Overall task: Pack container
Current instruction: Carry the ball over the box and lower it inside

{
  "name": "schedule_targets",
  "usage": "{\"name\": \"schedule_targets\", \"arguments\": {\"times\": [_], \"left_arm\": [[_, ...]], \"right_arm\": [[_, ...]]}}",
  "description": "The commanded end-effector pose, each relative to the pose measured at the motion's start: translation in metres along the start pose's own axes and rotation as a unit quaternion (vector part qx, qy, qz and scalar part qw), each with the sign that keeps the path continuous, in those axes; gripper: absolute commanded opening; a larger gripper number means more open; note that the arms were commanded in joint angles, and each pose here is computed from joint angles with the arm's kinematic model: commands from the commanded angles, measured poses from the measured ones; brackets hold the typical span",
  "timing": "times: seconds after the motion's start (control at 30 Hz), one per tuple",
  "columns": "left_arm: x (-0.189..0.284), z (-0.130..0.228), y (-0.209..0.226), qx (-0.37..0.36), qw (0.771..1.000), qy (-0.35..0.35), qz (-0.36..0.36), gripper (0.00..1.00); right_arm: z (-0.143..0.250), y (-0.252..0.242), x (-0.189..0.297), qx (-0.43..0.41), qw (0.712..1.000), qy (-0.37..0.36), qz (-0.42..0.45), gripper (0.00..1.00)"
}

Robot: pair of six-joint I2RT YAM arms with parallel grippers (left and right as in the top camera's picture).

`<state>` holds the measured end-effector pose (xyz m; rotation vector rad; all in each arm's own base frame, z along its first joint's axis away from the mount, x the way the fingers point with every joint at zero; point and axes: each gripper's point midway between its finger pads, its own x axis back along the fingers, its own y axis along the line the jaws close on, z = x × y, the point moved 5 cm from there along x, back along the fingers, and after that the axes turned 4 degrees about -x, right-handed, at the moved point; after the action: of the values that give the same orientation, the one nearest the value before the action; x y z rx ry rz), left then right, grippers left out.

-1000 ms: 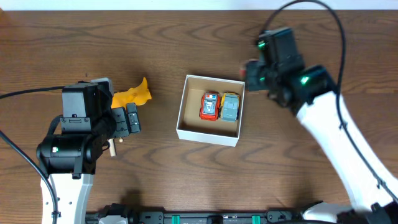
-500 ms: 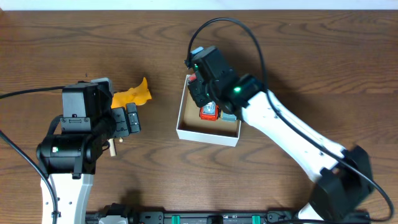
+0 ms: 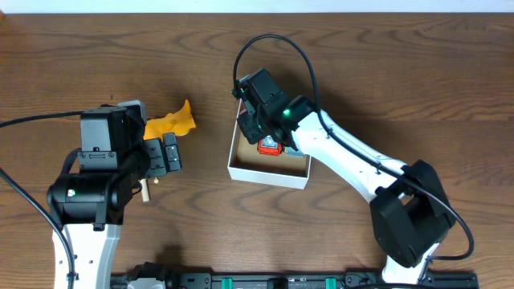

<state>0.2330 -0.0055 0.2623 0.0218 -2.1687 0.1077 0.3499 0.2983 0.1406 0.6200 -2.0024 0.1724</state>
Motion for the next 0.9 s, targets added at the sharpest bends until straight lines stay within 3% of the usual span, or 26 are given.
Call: {"name": "schedule_targets", "arguments": {"times": [0.0,0.03,0.17,0.5,0.67,0.77,0.87], "left_arm": [[0.000,-0.001,0.001,0.003,1.000,-0.001,-0.001,0.98],[0.000,-0.001,0.001,0.003,1.000,-0.001,-0.001,0.98],[0.000,-0.001,0.001,0.003,1.000,-0.001,-0.001,0.98],[0.000,-0.001,0.001,0.003,1.000,-0.001,-0.001,0.98],[0.000,-0.001,0.001,0.002,1.000,-0.001,-0.001,0.98],[0.000,-0.001,0.001,-0.009,1.000,-0.001,-0.001,0.98],[0.000,-0.003,0.001,-0.047,0.999,-0.005,-0.001,0.98]], "right_arm": [[0.003,0.003,-0.005,0.008,1.000,0.006,-0.004,0.54],[0.003,0.003,-0.005,0.008,1.000,0.006,-0.004,0.68],[0.002,0.001,-0.005,0.006,1.000,0.006,-0.002,0.80],[-0.004,-0.014,0.013,-0.005,1.000,-0.003,0.021,0.78],[-0.034,-0.049,0.087,-0.045,0.990,-0.068,0.113,0.81],[-0.043,-0.079,0.156,-0.128,0.970,-0.124,0.167,0.89],[-0.027,-0.112,0.216,-0.236,0.937,-0.163,0.198,0.99]]}}
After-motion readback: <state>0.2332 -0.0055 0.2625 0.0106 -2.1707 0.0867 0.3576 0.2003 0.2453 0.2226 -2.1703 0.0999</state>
